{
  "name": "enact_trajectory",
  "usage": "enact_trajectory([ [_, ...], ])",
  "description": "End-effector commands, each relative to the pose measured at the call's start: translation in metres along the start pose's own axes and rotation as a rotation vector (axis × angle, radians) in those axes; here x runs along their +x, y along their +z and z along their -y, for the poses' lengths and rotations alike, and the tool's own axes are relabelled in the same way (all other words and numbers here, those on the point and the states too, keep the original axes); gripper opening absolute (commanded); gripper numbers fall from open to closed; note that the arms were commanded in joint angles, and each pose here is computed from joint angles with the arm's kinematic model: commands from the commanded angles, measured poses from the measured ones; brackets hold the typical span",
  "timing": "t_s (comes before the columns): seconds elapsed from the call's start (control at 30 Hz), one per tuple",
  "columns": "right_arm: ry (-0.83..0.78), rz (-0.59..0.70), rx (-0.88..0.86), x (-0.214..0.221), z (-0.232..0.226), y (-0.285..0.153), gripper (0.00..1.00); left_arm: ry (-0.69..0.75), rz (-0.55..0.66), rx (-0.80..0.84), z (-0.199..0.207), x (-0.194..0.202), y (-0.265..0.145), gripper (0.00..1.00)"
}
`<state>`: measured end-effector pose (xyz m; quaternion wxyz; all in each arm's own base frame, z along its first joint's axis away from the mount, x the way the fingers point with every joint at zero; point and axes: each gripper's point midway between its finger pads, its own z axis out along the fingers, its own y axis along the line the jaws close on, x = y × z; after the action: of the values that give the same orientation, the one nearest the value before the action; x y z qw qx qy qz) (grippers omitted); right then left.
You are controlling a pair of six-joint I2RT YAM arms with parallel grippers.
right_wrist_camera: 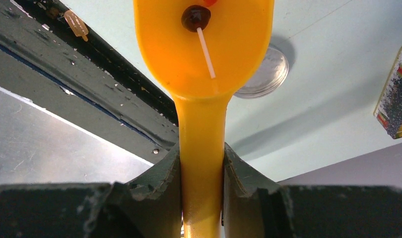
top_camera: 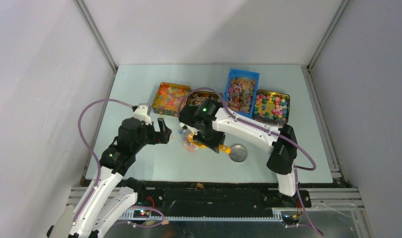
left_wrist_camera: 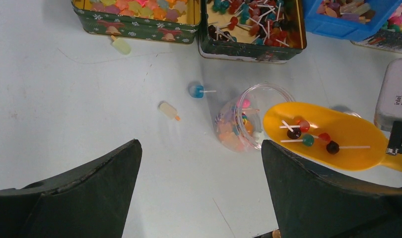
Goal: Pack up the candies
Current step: Place the fake candies in the packing bottle.
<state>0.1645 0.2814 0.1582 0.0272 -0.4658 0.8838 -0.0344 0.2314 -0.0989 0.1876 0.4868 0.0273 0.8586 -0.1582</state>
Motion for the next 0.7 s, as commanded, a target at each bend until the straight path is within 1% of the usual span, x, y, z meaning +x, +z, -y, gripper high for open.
enact_trajectory([
  [0.0, 0.024, 0.014, -0.009, -0.004, 0.002, -0.009, 0.0, 0.025, 0.029, 0.028, 0.006, -0.009, 0.0, 0.98],
  [0.2, 0.033, 0.034, -0.003, -0.006, 0.004, -0.015, 0.0, 0.015, -0.016, 0.077, 0.015, -0.003, 0.005, 0.98],
  [0.23, 0.035, 0.037, 0.0, -0.006, 0.004, -0.015, 0.0, 0.012, -0.018, 0.085, 0.018, -0.004, 0.004, 1.0],
  [0.43, 0.039, 0.061, -0.011, -0.011, 0.003, -0.022, 0.0, -0.096, -0.045, 0.216, 0.046, -0.006, 0.015, 0.97],
  [0.5, 0.043, 0.071, -0.014, -0.012, 0.004, -0.025, 0.0, -0.126, -0.087, 0.25, 0.055, -0.001, 0.024, 0.95],
  [0.67, 0.052, 0.087, -0.01, -0.011, 0.006, -0.03, 0.0, -0.163, -0.137, 0.293, 0.067, -0.003, 0.04, 0.9],
])
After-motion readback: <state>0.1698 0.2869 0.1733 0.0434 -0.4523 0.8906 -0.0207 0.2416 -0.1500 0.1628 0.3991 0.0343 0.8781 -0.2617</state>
